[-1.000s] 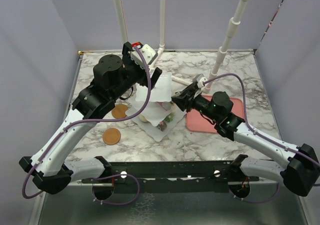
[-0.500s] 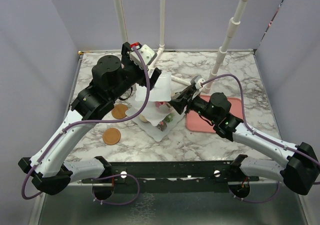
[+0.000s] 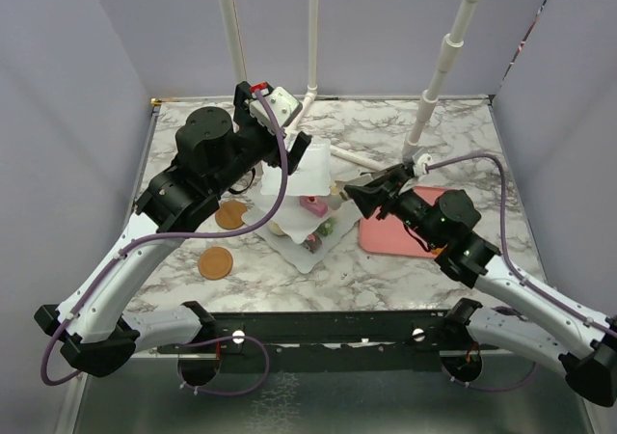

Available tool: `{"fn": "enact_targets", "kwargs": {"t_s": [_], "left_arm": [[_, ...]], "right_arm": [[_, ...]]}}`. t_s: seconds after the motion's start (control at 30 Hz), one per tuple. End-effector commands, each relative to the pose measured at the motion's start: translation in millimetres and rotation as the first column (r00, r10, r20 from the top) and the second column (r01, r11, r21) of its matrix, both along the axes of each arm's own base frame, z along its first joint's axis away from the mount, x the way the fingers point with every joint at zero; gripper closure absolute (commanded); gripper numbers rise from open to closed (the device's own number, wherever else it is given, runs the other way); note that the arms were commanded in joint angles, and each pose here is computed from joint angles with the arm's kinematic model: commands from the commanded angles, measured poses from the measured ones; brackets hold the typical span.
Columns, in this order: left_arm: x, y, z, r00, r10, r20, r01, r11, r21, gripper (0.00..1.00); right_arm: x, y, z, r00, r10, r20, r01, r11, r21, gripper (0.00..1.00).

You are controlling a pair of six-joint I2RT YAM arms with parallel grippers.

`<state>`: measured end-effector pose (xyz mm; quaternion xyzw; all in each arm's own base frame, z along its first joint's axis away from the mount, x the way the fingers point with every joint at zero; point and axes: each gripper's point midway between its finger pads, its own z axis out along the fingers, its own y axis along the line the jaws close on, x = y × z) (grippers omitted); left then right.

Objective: Serve the afternoon tea
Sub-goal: Place the desert on the desert table, then pick up the desert from the tray.

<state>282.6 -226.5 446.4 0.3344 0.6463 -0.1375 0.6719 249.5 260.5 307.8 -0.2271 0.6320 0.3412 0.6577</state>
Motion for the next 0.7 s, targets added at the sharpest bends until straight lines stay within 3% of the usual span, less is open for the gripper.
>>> {"fn": "enact_targets", "kwargs": {"t_s": [0.0, 0.13, 0.33, 0.5, 0.67], "left_arm": [[-4, 4, 12, 0.999, -0.003, 0.033, 0.004, 1.000, -0.025, 0.05], [-4, 4, 11, 0.999, -0.005, 0.032, 0.006, 1.000, -0.021, 0.05], [-4, 1, 10, 0.999, -0.017, 0.029, 0.017, 1.000, -0.019, 0.05], [-5, 0, 6, 0.999, -0.027, 0.021, 0.027, 0.999, -0.019, 0.05], [-6, 0, 5, 0.999, -0.029, 0.020, 0.029, 0.999, -0.017, 0.05]], "right_arm": [[10, -44, -24, 0.968, -0.233, -0.096, 0.234, 0.972, -0.002, 0.50], [20, -83, -40, 0.892, -0.430, -0.140, 0.432, 0.902, -0.016, 0.50], [36, -152, -92, 0.610, -0.758, -0.231, 0.742, 0.649, -0.170, 0.52], [45, -198, -129, 0.412, -0.856, -0.312, 0.846, 0.487, -0.220, 0.52], [49, -231, -148, 0.299, -0.884, -0.358, 0.892, 0.393, -0.224, 0.52]]}}
